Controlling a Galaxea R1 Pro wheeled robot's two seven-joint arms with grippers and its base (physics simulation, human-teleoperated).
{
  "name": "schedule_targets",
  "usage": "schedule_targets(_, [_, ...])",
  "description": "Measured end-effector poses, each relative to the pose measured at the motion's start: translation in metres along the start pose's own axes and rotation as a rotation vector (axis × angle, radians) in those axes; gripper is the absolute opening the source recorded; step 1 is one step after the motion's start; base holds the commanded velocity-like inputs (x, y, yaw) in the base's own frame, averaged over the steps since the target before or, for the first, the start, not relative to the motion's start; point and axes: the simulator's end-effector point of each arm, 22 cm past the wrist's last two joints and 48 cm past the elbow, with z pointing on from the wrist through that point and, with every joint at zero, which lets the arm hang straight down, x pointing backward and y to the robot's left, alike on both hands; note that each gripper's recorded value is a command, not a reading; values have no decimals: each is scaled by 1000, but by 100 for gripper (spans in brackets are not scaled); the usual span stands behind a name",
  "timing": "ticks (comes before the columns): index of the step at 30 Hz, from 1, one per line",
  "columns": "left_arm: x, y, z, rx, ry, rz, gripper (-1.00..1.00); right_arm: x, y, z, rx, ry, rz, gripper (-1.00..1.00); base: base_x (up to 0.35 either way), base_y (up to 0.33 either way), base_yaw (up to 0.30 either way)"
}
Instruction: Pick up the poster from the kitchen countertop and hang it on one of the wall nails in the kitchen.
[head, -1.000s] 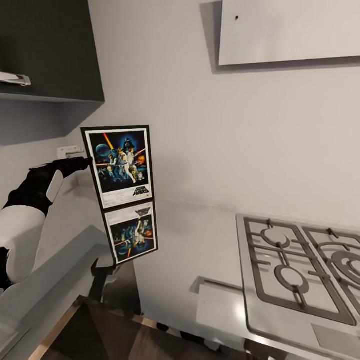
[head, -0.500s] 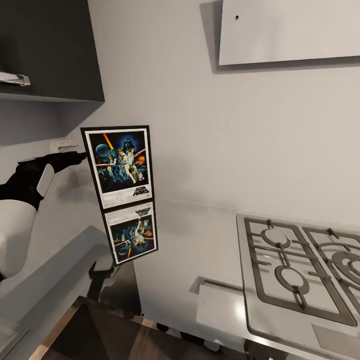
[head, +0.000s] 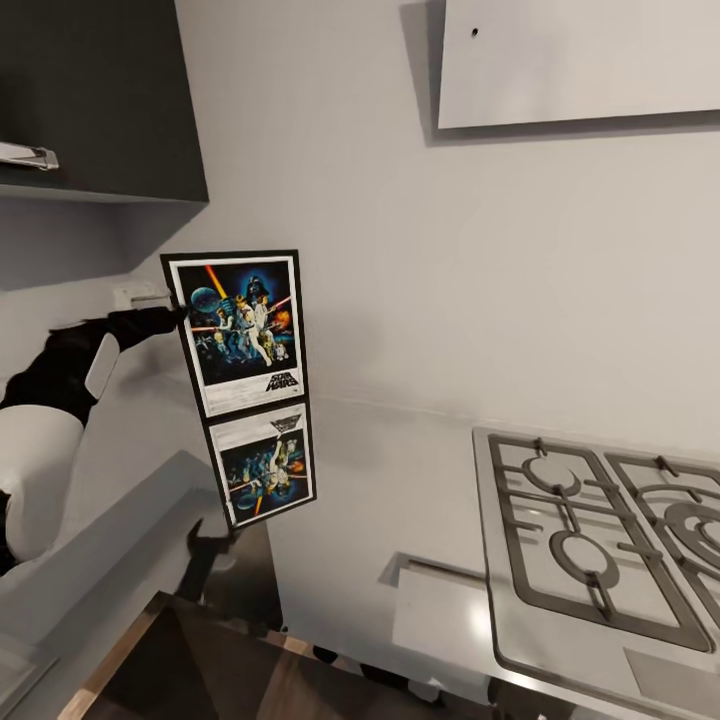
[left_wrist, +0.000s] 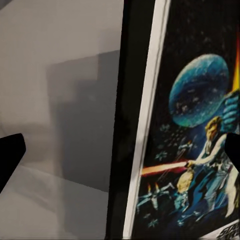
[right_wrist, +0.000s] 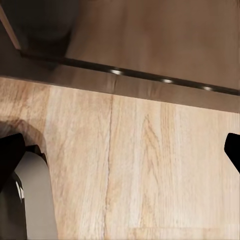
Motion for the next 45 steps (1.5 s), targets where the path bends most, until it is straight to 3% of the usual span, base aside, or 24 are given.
schedule_targets(8, [28, -25, 10, -5, 30, -11, 100, 3, -1, -1, 1, 9, -2, 100, 0, 0, 0])
schedule_targets(15, [37, -33, 14, 26, 39, -13, 100, 6, -1, -2, 1, 20, -5, 100, 0, 0, 0])
schedule_targets(45, [58, -30, 25, 27, 61, -18, 100, 15, -3, -7, 2, 50, -15, 100, 0, 0, 0])
